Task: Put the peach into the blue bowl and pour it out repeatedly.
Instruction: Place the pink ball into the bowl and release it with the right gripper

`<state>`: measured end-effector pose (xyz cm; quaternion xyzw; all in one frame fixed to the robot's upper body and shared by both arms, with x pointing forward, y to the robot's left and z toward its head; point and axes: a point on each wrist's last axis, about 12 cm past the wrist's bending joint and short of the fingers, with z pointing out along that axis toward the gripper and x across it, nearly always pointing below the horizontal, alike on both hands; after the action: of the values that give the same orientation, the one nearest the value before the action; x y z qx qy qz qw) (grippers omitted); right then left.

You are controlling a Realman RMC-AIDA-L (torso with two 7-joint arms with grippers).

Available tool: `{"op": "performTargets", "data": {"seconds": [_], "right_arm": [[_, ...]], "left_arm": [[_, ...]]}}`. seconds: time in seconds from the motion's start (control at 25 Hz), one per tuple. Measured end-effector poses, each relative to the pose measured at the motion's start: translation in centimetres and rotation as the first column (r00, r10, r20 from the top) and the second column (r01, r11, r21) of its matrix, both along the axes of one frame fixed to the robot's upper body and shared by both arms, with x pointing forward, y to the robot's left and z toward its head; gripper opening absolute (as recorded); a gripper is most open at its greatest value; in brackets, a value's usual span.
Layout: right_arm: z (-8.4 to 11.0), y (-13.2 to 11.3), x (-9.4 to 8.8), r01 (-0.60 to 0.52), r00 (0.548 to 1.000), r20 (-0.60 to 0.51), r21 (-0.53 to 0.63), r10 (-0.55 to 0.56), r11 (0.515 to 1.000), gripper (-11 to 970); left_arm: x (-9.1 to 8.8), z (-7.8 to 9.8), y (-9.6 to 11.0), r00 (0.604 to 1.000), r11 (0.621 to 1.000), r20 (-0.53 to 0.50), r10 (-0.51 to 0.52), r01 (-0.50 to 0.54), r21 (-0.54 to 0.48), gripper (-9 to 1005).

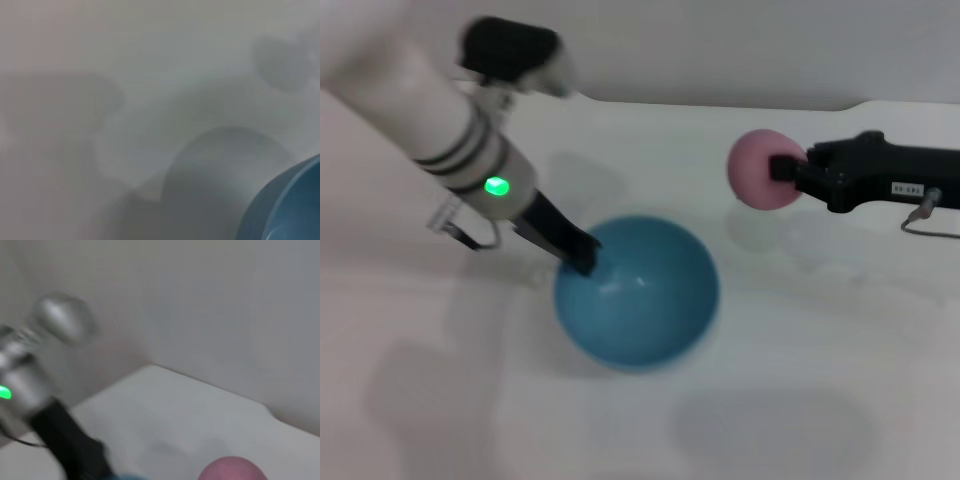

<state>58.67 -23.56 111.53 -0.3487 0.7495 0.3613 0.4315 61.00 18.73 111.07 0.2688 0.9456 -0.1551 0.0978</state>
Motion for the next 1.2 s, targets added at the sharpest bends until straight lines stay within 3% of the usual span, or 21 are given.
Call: {"op": "performTargets", "data": {"seconds": [0.2,0.44,0.52,0.64,0.84,1.08,1.2], "right_arm": [[1.7,2.7,-0.5,-0.19,0.981,0.031,-0.011,0.19,0.982,93],[1.0,4.2,-1.2,-0.279,0.96,-0.001,-0.06,0.28,0.958,49],[0.7,4.4,-1.5,-0.305,0.952,-0.026,-0.086,0.304,0.948,115],[0.0,4.3,-1.6,-0.307,0.951,-0.079,-0.122,0.299,0.944,213],[-0.4,4.0,-1.6,-0.277,0.959,-0.108,-0.126,0.264,0.953,223],[-0.3,3.8,-1.0,-0.221,0.972,-0.104,-0.116,0.209,0.968,402],[-0.1,3.8,-0.9,-0.204,0.976,-0.1,-0.112,0.193,0.973,445]], "left_arm": [[-0.1,-0.4,-3.6,0.996,0.995,-0.016,-0.09,0.091,0.027,-1],[0.3,0.0,-3.9,0.997,0.997,0.004,-0.077,0.077,0.014,-1],[0.6,0.1,-3.7,0.998,0.998,0.015,-0.061,0.061,0.013,-1],[0.7,0.3,-3.6,0.999,0.999,0.02,-0.048,0.048,0.011,0],[0.8,0.6,-3.9,0.998,0.998,0.021,-0.057,0.057,0.013,0],[0.9,0.9,-4.1,0.997,0.998,0.027,-0.069,0.068,0.018,2],[0.9,0.8,-4.1,0.997,0.998,0.027,-0.068,0.068,0.019,6]]}}
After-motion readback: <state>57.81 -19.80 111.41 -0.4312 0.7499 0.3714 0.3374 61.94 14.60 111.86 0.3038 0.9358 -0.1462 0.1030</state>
